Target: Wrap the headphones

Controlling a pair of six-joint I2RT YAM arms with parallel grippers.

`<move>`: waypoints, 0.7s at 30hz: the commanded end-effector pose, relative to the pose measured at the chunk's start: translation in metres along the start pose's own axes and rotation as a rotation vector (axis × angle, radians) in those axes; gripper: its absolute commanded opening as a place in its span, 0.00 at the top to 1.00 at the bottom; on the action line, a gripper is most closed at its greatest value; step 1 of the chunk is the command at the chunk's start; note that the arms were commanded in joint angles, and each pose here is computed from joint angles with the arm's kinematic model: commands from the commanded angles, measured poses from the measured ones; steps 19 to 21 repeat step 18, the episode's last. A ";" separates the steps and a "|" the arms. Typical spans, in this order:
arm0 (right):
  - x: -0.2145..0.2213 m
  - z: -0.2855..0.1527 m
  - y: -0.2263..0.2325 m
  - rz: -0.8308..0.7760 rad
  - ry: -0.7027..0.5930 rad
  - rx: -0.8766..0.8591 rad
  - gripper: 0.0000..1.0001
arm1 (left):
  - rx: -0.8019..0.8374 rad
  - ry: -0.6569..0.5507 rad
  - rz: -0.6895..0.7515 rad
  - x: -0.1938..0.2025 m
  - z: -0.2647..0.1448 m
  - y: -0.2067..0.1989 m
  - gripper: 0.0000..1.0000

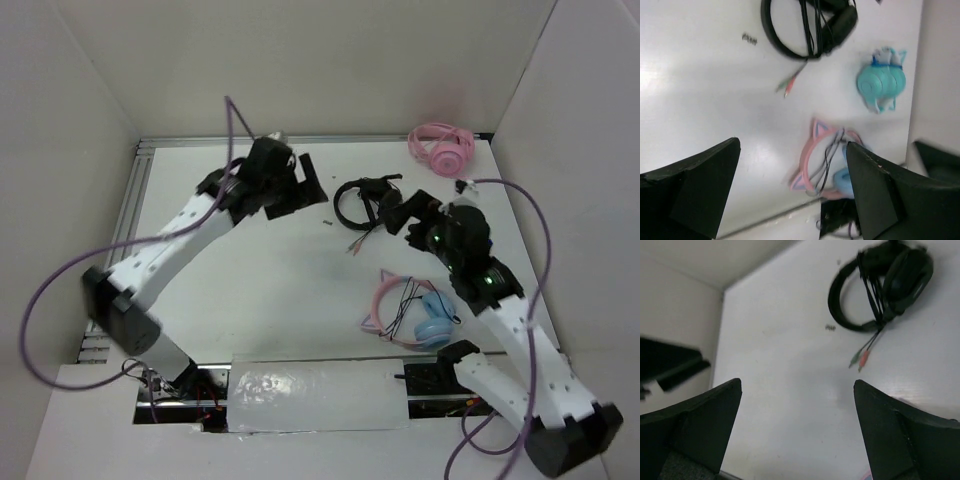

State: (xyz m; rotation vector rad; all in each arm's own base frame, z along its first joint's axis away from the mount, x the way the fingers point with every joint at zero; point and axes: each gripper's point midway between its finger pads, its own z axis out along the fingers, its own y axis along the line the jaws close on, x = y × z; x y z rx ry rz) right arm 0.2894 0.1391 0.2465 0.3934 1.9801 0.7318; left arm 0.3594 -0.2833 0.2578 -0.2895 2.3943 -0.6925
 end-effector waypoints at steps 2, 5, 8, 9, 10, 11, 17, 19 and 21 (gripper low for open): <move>-0.040 -0.081 -0.016 0.019 -0.291 0.047 0.00 | 0.029 -0.136 0.015 0.048 -0.100 0.036 0.01; -0.042 -0.103 -0.018 0.036 -0.355 0.006 0.00 | 0.077 -0.184 -0.008 0.068 -0.137 0.060 0.01; -0.042 -0.121 -0.018 0.001 -0.415 -0.051 0.00 | 0.115 -0.218 -0.112 0.088 -0.185 0.101 0.01; -0.043 -0.124 -0.020 0.004 -0.429 -0.049 0.00 | 0.069 -0.197 -0.126 0.099 -0.188 0.119 0.01; -0.044 -0.128 -0.022 0.007 -0.443 -0.050 0.00 | 0.054 -0.203 -0.157 0.102 -0.190 0.129 0.01; -0.044 -0.129 -0.021 -0.003 -0.446 -0.054 0.00 | 0.071 -0.217 -0.167 0.103 -0.199 0.134 0.01; -0.042 -0.131 -0.019 -0.016 -0.423 -0.053 0.00 | 0.065 -0.200 -0.129 0.110 -0.197 0.142 0.01; -0.040 -0.129 -0.020 -0.021 -0.419 -0.052 0.00 | 0.056 -0.193 -0.123 0.111 -0.195 0.142 0.01; -0.040 -0.129 -0.020 -0.021 -0.419 -0.052 0.00 | 0.056 -0.193 -0.123 0.111 -0.195 0.142 0.01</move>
